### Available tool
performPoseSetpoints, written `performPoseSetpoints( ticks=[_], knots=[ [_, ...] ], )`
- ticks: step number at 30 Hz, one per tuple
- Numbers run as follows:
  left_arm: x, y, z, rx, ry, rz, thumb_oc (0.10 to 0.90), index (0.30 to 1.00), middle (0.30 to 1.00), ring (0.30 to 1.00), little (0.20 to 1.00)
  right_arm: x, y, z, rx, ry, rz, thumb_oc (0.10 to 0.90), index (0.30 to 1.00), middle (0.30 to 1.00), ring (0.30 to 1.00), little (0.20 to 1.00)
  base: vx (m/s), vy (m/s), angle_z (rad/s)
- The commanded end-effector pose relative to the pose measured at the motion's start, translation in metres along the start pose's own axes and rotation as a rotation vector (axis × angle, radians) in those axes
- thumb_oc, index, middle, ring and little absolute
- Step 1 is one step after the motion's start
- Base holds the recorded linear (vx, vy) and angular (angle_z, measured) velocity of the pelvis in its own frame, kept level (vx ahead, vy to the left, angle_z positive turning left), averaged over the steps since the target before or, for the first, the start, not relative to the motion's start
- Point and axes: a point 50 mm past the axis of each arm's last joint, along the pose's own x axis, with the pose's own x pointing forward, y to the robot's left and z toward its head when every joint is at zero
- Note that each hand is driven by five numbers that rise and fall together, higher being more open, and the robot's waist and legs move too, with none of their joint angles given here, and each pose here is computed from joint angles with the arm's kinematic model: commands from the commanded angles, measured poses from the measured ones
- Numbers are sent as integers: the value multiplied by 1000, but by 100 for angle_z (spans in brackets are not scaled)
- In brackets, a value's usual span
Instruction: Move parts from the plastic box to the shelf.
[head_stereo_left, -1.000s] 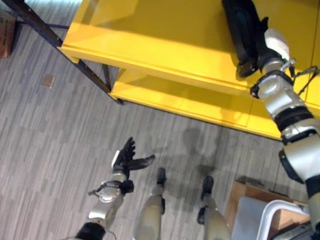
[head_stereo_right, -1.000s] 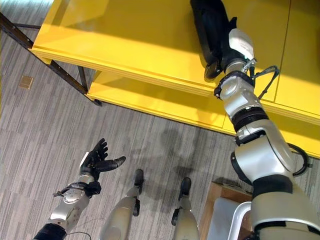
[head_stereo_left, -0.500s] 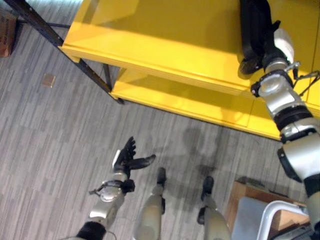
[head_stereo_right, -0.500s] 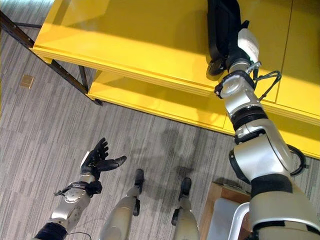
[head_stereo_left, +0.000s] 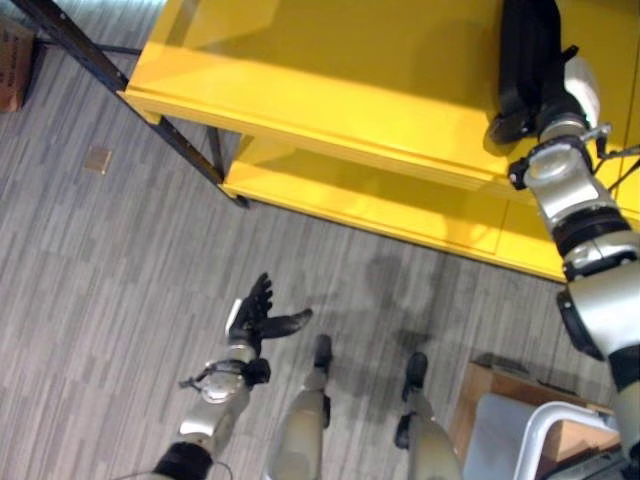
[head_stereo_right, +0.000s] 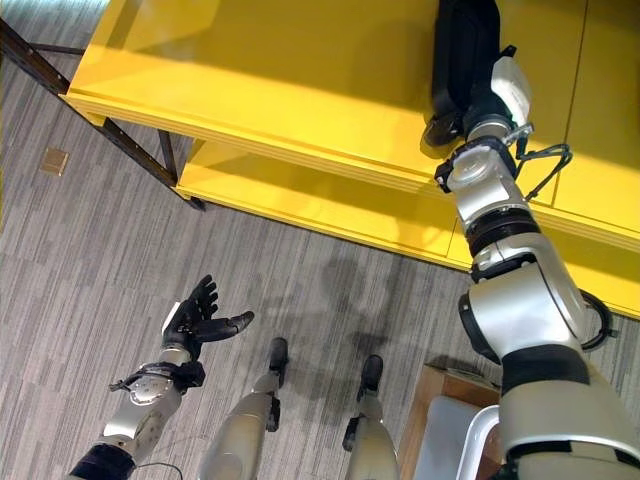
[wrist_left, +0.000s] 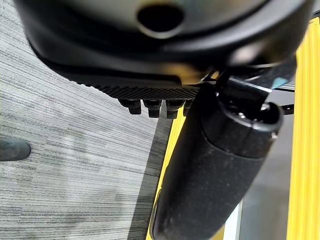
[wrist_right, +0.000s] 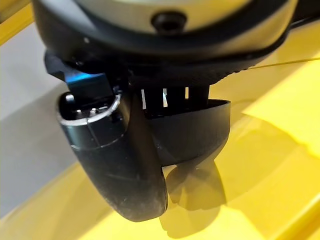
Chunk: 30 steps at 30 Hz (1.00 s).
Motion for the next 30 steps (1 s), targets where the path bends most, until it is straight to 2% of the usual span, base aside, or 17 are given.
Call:
performPoseSetpoints(
  ticks=[1, 13, 26, 27, 28, 29, 30],
  knots=[
    [1, -4, 29, 4, -149, -40, 900, 1000, 1000, 1000, 1000, 12, -43, 24, 22, -54, -139, 400, 300, 300, 300, 300, 2, -6, 4],
    [-1, -1, 28, 8, -147, -36, 900, 1000, 1000, 1000, 1000, 17, -71, 36, 31, -79, -203, 400, 300, 300, 300, 300, 1, -1, 1],
    [-1, 2, 28, 1, -146, -21, 900, 1000, 1000, 1000, 1000, 17, -73, 44, 61, -101, -206, 400, 300, 300, 300, 300, 1, 0, 1],
    [-1, 2, 28, 1, -146, -21, 900, 1000, 1000, 1000, 1000, 17, -73, 45, 61, -101, -206, 473, 402, 402, 402, 402, 0, 0, 0],
    [-1, 2, 28, 3, -146, -21, 900, 1000, 1000, 1000, 1000, 17, -73, 45, 54, -103, -200, 725, 756, 756, 756, 756, 0, 0, 0],
    [0, 2, 28, 2, -148, -20, 900, 1000, 1000, 1000, 1000, 16, -73, 46, 58, -106, -201, 900, 1000, 1000, 1000, 1000, 0, 0, 0],
    [0, 2, 28, 2, -148, -20, 900, 1000, 1000, 1000, 1000, 16, -73, 46, 58, -106, -201, 900, 1000, 1000, 1000, 1000, 0, 0, 0]
  ],
)
